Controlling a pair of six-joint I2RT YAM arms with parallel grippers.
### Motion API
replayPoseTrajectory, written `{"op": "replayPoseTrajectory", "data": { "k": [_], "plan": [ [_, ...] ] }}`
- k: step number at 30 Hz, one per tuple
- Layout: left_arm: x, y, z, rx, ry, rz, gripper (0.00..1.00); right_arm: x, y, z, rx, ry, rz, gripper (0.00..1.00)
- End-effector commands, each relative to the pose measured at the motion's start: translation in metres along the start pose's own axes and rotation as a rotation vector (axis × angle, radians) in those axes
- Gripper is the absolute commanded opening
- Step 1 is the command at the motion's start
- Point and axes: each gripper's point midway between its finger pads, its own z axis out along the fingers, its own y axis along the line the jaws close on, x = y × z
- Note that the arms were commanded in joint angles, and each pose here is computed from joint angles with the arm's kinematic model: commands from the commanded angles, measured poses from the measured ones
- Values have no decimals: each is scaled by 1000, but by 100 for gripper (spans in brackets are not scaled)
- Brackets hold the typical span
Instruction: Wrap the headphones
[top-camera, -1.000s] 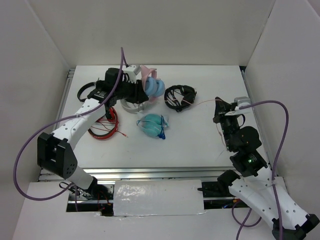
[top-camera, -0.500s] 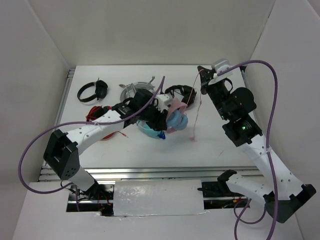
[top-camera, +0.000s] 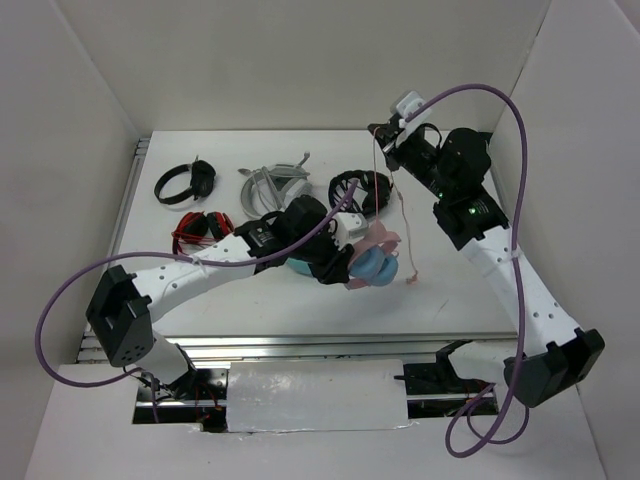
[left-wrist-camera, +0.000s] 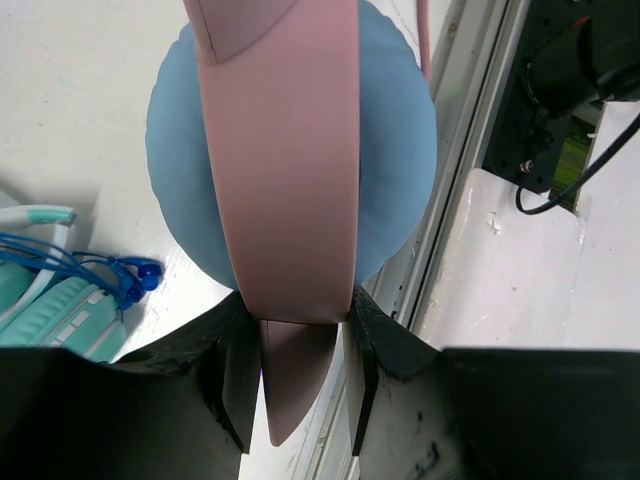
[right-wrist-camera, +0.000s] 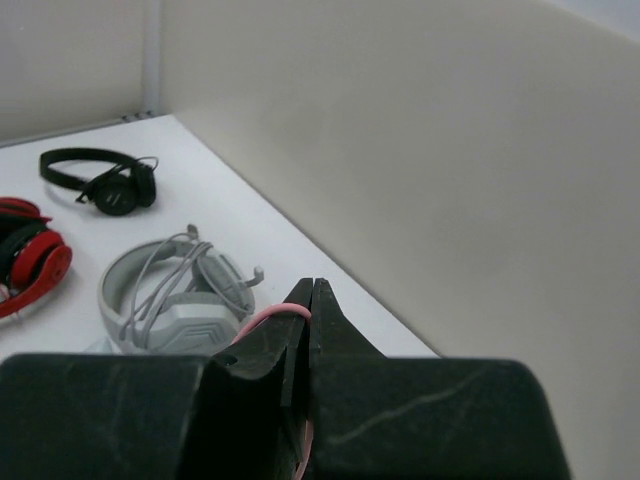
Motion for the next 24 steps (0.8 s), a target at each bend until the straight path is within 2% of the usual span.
{"op": "replayPoseTrajectory", "data": {
  "k": [1,6,10,13,14,16,19,21,22,24],
  "plan": [
    [-30,-22,-7,62,-85,97,0,-18,6,8,-105,-60,-35,0],
    [-35,-37,-4,85,-80,163,0,16,8,29,-155,19,-2,0],
    [-41,-49,-11,73,-94,205,0,62,15,50,-211,108,61,0],
    [-48,-53,-23,45,-130,217,0,98,11,57,-175,174,146,0],
    [-50,-52,-26,30,-142,218,0,122,11,54,-149,218,178,0],
    [-62,-48,-45,-31,-201,226,0,141,6,48,-107,227,245,0],
    [-78,-41,-69,-121,-295,229,0,198,25,25,-103,323,384,0],
    [-89,-38,-86,-160,-352,225,0,206,37,15,-114,323,449,0],
    [-97,-30,-95,-201,-390,179,0,225,49,4,-120,360,484,0],
    [-107,-20,-109,-245,-440,136,0,227,60,-7,-124,354,522,0]
  ]
}}
